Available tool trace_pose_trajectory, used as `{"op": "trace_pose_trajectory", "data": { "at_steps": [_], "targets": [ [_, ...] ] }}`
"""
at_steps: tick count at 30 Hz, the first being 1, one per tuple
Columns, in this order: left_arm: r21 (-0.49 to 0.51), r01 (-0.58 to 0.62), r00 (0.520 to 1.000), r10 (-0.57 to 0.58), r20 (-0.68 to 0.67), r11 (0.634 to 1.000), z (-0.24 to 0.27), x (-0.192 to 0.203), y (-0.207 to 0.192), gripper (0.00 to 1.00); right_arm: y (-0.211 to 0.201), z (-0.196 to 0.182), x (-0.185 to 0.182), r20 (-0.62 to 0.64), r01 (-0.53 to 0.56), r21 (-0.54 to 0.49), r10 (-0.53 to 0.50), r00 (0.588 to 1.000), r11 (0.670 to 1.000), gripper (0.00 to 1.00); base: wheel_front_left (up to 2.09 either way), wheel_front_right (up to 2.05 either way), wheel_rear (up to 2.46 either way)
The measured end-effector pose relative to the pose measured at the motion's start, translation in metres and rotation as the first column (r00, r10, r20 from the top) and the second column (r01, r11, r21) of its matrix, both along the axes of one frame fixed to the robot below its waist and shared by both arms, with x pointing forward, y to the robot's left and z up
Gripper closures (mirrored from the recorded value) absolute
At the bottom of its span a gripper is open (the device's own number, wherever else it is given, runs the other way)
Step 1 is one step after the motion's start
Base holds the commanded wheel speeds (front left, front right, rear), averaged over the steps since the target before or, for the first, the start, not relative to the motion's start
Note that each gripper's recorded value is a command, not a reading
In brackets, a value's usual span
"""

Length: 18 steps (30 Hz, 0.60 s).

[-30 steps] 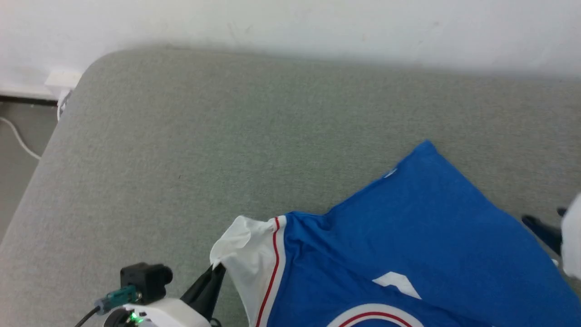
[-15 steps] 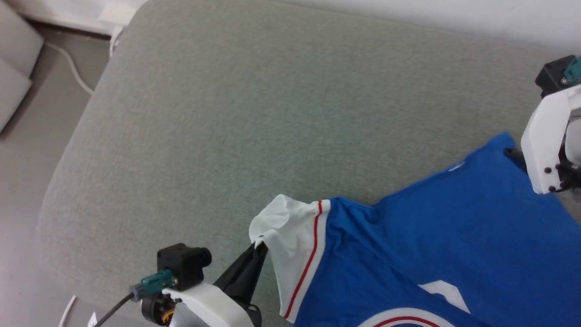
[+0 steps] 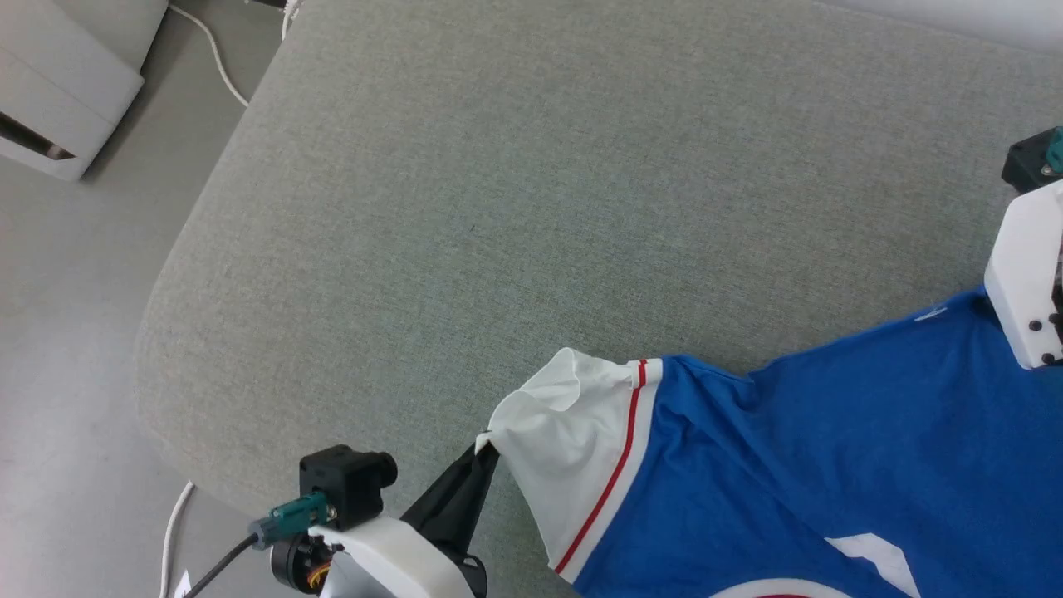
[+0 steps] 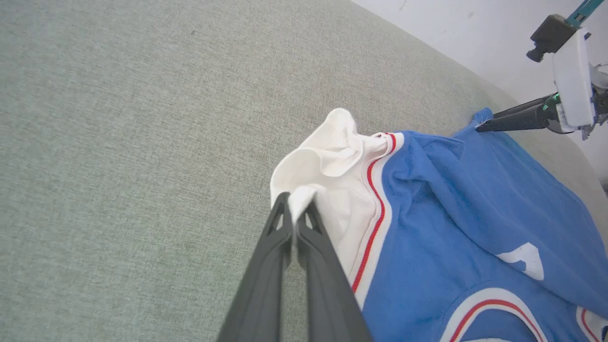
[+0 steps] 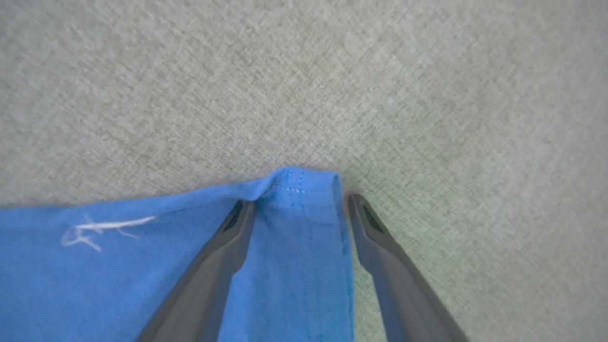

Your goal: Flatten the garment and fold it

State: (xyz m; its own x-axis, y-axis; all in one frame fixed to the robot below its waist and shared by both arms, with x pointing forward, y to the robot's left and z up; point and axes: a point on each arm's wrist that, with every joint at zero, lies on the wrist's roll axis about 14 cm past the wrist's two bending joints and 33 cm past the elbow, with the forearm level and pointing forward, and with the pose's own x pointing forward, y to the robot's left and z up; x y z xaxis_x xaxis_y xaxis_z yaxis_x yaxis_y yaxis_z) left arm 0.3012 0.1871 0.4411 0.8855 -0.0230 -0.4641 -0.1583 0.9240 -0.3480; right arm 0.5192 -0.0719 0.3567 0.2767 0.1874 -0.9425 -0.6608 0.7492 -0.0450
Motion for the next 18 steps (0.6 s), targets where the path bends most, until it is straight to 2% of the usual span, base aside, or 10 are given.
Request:
{"op": "trace_pose_trajectory", "data": {
  "at_steps": [1, 11, 15, 18],
  "targets": [
    [0.002, -0.004, 1.0, 0.004, -0.002, 1.0, -0.001, 0.0, 0.001, 1.0, 0.001, -0.001, 0.001, -0.001, -0.001, 0.006, 0.001, 1.0, 1.0, 1.0, 0.0, 0.0, 0.0],
    [0.005, 0.012, 1.0, -0.013, 0.016, 1.0, 0.003, 0.001, 0.001, 1.0, 0.008, 0.011, 0.008, 0.096, 0.02, 0.112, -0.031, 0.995, 0.994, 1.0, 0.0, 0.0, 0.0],
    [0.027, 0.02, 0.998, -0.021, 0.06, 0.999, 0.015, 0.005, 0.006, 1.0, 0.005, 0.034, 0.013, 0.173, 0.041, 0.191, -0.075, 0.982, 0.981, 1.0, 0.0, 0.0, 0.0],
    [0.056, 0.028, 0.994, -0.034, 0.106, 0.998, 0.029, 0.008, 0.011, 1.0, 0.0, 0.068, 0.023, 0.273, 0.04, 0.263, -0.114, 0.955, 0.964, 1.0, 0.0, 0.0, 0.0]
  ]
}}
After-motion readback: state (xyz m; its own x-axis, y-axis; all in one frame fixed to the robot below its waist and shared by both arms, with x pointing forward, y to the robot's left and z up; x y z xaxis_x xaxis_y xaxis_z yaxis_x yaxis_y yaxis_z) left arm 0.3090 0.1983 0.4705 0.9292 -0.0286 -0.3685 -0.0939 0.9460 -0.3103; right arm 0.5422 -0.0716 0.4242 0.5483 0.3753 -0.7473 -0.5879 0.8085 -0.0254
